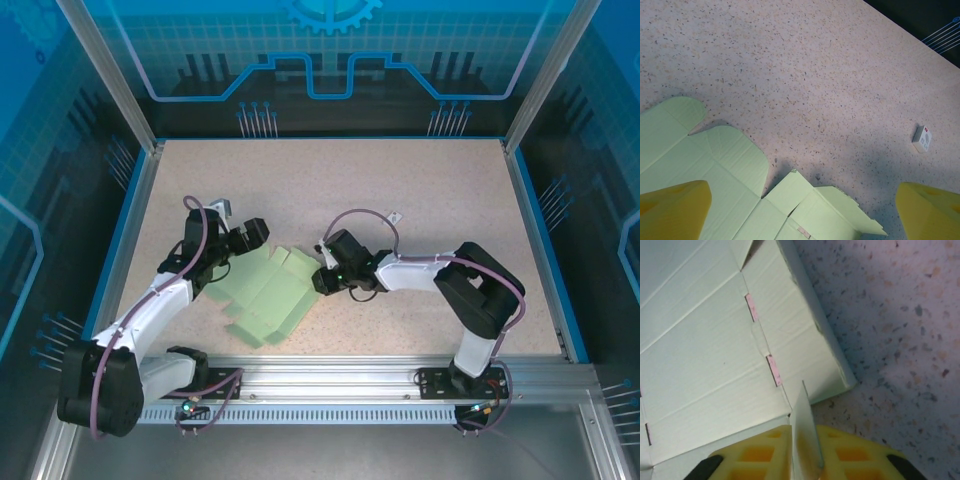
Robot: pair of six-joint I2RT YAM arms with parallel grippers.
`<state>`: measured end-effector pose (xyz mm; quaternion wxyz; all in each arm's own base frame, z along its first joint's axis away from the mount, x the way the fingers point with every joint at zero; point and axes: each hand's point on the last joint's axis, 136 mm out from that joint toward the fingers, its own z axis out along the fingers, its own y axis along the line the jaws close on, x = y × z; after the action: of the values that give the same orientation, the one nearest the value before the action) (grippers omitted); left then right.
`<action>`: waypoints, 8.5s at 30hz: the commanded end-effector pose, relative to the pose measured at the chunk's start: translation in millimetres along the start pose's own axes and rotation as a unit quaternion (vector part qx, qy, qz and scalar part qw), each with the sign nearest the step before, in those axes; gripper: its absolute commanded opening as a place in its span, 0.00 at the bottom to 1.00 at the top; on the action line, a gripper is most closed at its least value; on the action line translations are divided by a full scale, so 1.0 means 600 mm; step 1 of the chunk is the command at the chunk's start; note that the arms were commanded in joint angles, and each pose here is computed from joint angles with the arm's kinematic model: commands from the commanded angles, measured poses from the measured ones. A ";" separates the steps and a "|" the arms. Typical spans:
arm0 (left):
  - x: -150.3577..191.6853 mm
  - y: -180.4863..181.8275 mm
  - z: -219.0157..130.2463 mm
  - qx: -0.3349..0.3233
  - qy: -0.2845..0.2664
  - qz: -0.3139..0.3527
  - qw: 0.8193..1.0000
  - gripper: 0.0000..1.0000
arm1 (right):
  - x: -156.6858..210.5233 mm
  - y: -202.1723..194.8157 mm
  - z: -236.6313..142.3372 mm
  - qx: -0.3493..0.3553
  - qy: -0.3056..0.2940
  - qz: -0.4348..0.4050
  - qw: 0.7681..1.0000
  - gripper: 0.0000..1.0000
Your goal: Fold the paper box
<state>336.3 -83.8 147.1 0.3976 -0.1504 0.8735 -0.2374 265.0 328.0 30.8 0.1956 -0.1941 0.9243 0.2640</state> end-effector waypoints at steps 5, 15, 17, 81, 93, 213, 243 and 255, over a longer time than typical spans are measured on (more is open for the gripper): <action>-0.059 -0.072 -0.029 0.074 -0.065 0.040 0.994 0.88 | -0.060 -0.006 -0.038 -0.013 -0.049 -0.055 0.997 0.02; -0.078 -0.214 -0.065 0.197 -0.110 0.256 0.940 0.86 | -0.131 -0.010 -0.181 -0.071 -0.075 -0.217 0.971 0.00; -0.079 -0.246 -0.073 0.221 -0.129 0.315 0.914 0.86 | -0.136 -0.008 -0.211 -0.079 -0.082 -0.247 0.962 0.00; 0.009 -0.319 -0.069 0.357 0.024 0.488 0.796 0.00 | -0.161 -0.028 -0.349 -0.094 -0.234 -0.266 0.930 0.67; -0.001 -0.315 -0.082 0.396 0.040 0.442 0.804 0.00 | -0.177 -0.053 -0.305 -0.081 -0.270 -0.304 0.910 0.66; -0.036 -0.358 -0.150 0.501 0.057 0.280 0.817 0.00 | -0.209 -0.044 -0.397 -0.104 -0.313 -0.348 0.878 0.31; -0.035 -0.358 -0.151 0.501 0.058 0.278 0.818 0.00 | -0.217 -0.030 -0.387 -0.128 -0.287 -0.363 0.877 0.29; -0.037 -0.355 -0.144 0.493 0.057 0.275 0.823 0.00 | -0.213 -0.029 -0.390 -0.125 -0.285 -0.365 0.877 0.13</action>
<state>307.2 -229.7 316.3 0.4097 0.3160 0.6762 -0.5244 324.4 212.3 255.0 0.5022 -0.4508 0.6607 0.3287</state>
